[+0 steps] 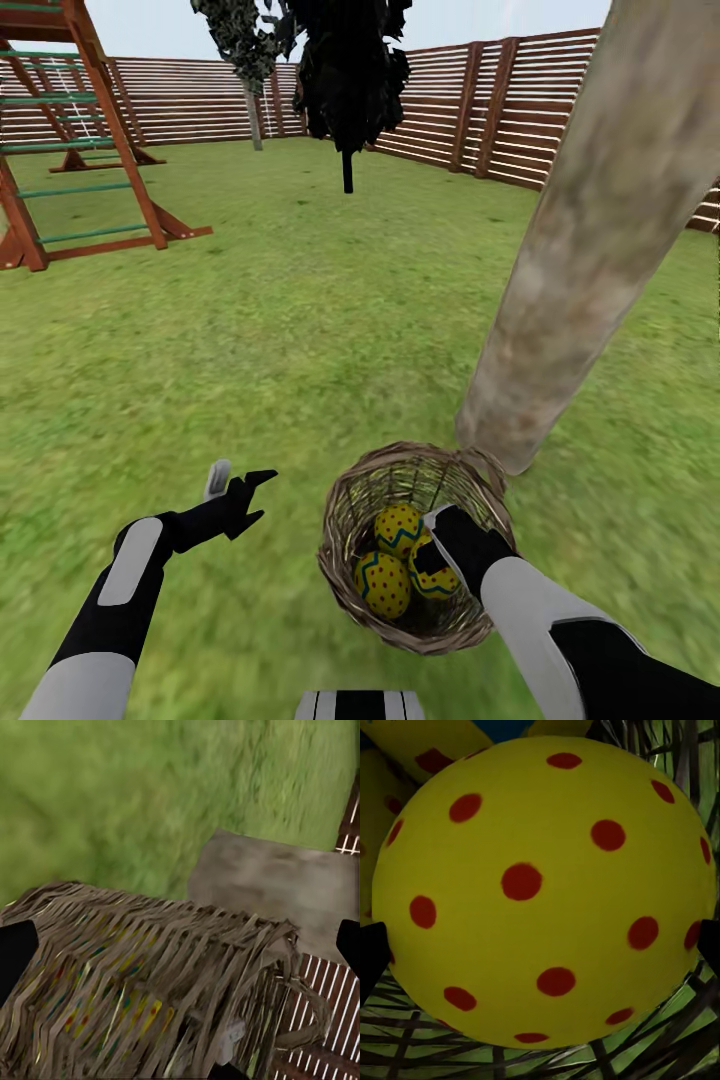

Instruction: Take the three Easter eggs out of the wicker basket on the lawn in the garden, then place them on the lawn next to a single tree (choose any tree) so that all three eggs are next to the same tree and none are left in the basket.

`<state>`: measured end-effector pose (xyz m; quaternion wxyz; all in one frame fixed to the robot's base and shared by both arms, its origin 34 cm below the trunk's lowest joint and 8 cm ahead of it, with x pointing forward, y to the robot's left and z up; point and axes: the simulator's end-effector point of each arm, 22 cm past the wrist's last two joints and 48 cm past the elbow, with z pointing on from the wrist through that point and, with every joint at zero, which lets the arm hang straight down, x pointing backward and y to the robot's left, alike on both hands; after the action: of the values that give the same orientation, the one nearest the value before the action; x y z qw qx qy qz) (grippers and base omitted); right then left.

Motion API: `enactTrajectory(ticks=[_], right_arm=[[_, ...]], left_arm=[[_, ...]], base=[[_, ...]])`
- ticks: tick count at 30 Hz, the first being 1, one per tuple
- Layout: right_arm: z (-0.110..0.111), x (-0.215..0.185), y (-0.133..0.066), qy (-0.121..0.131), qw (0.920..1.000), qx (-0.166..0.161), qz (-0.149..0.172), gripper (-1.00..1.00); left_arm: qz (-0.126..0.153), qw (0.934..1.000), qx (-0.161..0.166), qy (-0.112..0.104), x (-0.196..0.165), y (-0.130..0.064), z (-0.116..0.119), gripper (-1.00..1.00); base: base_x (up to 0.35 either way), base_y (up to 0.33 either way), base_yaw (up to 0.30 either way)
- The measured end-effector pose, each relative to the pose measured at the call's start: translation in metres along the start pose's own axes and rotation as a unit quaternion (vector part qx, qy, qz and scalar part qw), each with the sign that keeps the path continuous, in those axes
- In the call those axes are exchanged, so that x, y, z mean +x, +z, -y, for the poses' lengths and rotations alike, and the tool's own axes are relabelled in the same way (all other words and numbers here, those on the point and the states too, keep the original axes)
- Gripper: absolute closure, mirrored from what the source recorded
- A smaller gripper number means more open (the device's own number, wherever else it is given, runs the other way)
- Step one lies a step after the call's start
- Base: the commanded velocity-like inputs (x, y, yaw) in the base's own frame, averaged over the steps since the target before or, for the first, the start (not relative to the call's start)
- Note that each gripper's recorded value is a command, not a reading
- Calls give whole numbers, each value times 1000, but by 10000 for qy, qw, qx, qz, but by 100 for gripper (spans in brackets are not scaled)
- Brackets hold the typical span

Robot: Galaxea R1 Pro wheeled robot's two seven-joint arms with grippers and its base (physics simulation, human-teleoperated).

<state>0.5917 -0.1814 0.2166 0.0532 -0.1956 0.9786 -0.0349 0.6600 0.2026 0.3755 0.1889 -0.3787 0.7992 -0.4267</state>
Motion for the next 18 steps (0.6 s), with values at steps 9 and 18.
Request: enactTrajectory(ticks=[9,18], right_arm=[[6,-11,-18,30,9998,59,168,100],[12,-11,-37,89,9998,115,99,100]], left_arm=[[61,9998,144,87,-1,-9,20,-100],[67,9993,308,186,3,-16,43,-100]], base=[[0,0,0],[0,0,0]])
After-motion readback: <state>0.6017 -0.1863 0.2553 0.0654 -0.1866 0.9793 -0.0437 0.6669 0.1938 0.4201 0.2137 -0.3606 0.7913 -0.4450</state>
